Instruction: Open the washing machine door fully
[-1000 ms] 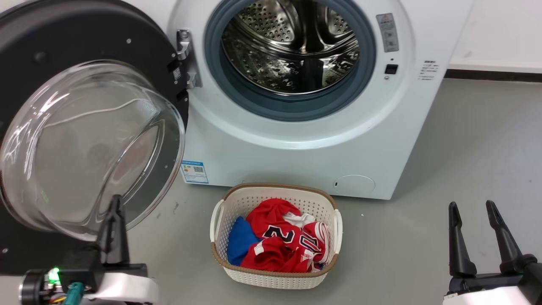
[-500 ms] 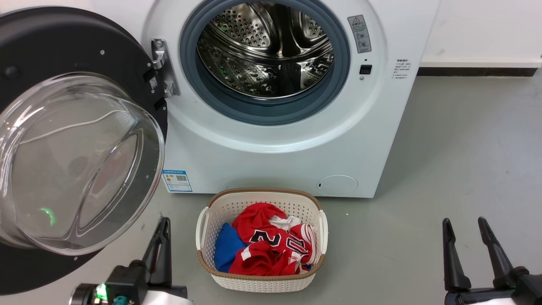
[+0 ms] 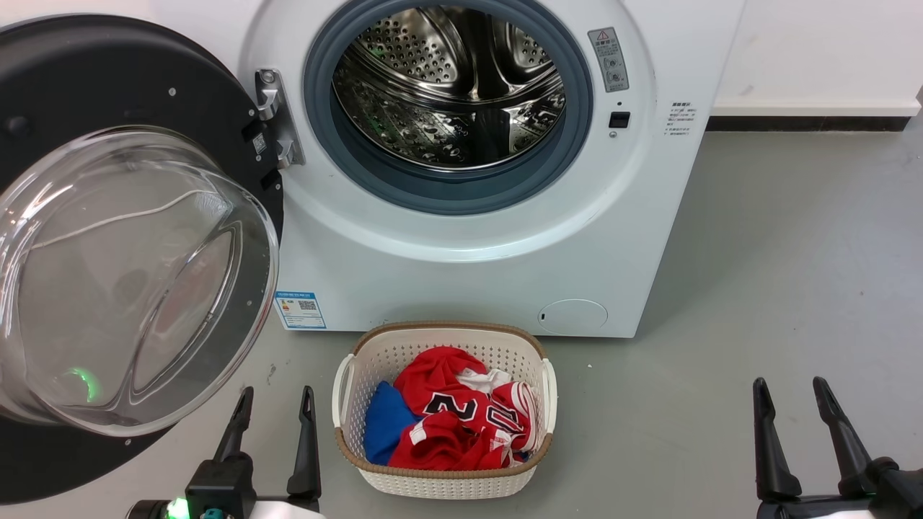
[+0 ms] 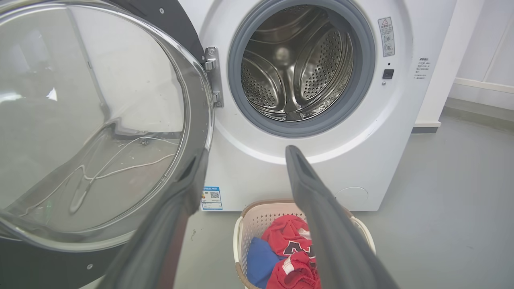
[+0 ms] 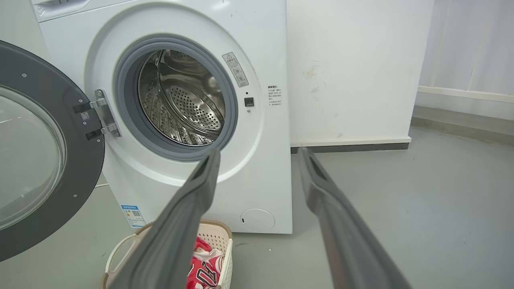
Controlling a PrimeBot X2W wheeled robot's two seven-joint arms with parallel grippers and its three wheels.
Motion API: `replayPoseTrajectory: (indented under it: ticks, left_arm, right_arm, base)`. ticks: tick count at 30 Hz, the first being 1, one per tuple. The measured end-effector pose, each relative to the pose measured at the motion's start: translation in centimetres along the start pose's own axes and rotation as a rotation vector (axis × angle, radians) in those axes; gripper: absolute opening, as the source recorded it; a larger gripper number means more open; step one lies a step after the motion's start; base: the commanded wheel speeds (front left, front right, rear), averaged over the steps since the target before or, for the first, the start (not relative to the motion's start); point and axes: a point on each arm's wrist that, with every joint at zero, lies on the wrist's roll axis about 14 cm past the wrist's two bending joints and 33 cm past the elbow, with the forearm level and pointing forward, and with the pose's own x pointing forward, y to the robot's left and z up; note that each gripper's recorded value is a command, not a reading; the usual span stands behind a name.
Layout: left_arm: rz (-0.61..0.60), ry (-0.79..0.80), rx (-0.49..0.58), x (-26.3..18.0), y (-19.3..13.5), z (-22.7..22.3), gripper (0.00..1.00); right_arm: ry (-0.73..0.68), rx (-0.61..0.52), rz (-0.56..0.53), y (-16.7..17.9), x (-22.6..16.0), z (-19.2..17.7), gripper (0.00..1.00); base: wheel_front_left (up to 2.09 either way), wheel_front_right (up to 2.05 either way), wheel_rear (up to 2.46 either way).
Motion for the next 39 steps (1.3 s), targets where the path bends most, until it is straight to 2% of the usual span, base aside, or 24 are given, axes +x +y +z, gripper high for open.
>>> replayPoseTrajectory:
  ticks: [16,17,23,39]
  left_arm:
    - [0.01,0.003,0.008,0.1,0.2,-0.1,1.0]
    - [0.01,0.003,0.009,0.1,0.2,-0.1,0.0]
    - [0.018,0.089,0.001,-1.1,0.4,-2.7,0.0]
    - [0.096,0.16,-0.313,-0.6,1.6,-3.8,0.0]
  right_arm:
    - [0.003,0.004,0.009,0.3,0.0,-0.1,1.0]
    - [0.003,0.005,0.009,0.3,0.0,-0.1,0.0]
    - [0.074,0.016,-0.003,0.0,-0.8,-2.2,0.0]
    - [0.104,0.317,-0.081,-0.9,-0.1,-3.1,0.0]
  base:
    - [0.0,0.0,0.0]
    - [0.0,0.0,0.0]
    - [0.0,0.0,0.0]
    - [0.0,0.0,0.0]
